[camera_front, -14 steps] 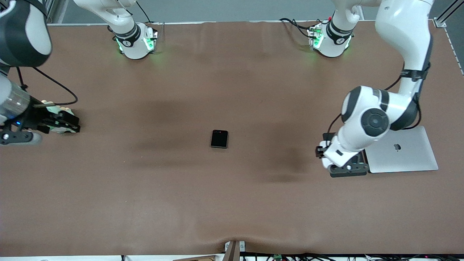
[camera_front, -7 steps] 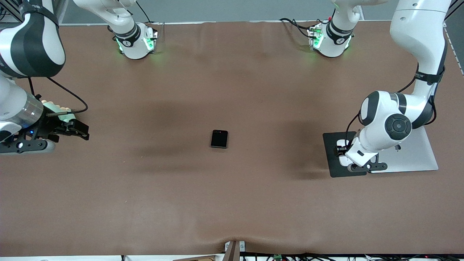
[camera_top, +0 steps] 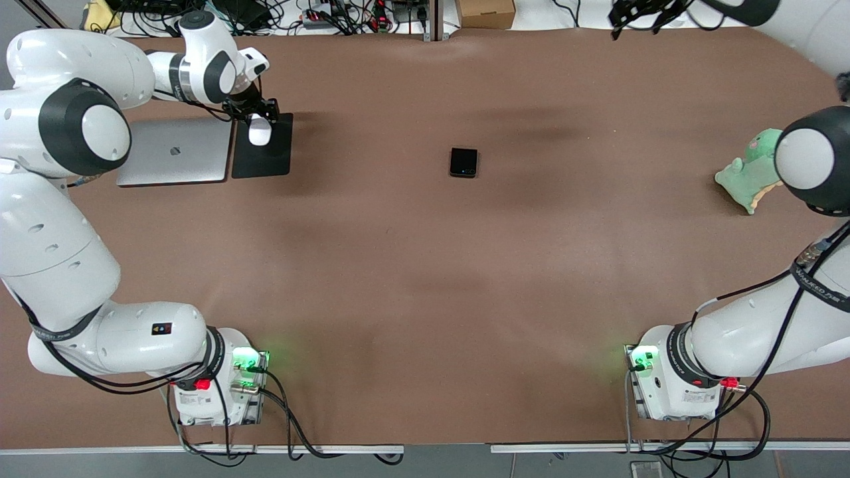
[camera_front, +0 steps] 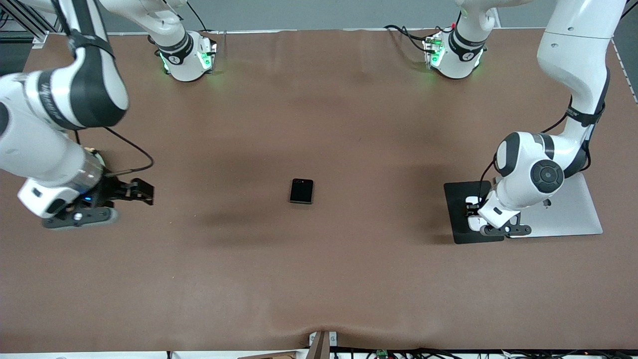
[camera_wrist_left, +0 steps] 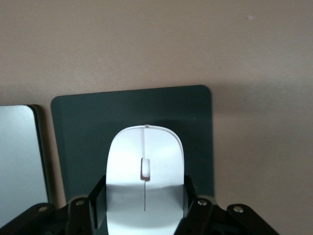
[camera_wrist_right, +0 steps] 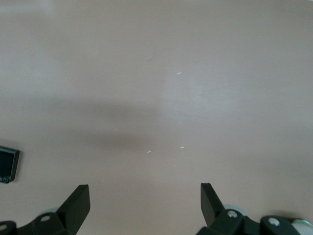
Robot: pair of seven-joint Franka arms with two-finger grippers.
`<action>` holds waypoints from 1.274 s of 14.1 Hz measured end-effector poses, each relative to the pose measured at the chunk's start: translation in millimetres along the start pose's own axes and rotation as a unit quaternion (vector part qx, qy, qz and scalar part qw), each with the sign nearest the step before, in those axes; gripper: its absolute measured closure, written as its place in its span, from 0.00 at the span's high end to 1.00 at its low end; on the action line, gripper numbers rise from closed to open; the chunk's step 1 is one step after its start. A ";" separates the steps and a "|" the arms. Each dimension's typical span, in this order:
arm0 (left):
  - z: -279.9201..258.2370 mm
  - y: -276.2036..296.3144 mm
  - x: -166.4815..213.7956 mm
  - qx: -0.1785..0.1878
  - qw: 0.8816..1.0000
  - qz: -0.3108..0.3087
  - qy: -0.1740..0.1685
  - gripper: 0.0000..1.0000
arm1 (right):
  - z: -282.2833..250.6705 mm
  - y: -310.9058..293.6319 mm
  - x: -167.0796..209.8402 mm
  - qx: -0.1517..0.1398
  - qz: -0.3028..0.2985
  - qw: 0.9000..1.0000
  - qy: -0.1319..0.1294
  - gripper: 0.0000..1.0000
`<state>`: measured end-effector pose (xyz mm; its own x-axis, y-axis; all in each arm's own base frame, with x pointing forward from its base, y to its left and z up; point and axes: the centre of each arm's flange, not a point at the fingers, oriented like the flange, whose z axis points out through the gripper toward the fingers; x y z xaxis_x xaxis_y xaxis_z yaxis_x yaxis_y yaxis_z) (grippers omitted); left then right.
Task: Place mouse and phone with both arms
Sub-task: 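Hold the mouse over the pad while the right gripper reaches the phone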
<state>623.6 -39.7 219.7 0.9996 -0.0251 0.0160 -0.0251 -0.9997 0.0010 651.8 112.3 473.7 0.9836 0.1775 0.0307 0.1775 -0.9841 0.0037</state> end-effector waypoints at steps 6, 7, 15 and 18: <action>18.3 -10.4 -3.5 -0.004 1.000 0.003 0.001 0.62 | 71.9 -72.5 8.3 0.014 -0.046 0.998 -0.043 1.00; 20.8 -9.7 -4.7 -0.005 1.000 0.004 0.001 0.62 | 86.1 -87.8 6.7 0.020 -0.054 0.997 -0.055 1.00; 27.0 -2.5 -7.3 -0.008 1.000 0.009 0.002 0.62 | 187.0 -257.1 -22.7 0.018 0.017 0.996 -0.081 1.00; 29.7 -2.3 -7.9 -0.009 1.000 0.009 0.002 0.62 | 207.0 -271.9 -22.2 0.023 0.021 0.998 -0.061 1.00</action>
<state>616.3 -37.3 189.9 0.9989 -0.0432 0.0204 -0.0435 -0.9989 0.0179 588.0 376.4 265.1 0.9863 0.1370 -0.0923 0.1336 -0.9901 -0.0419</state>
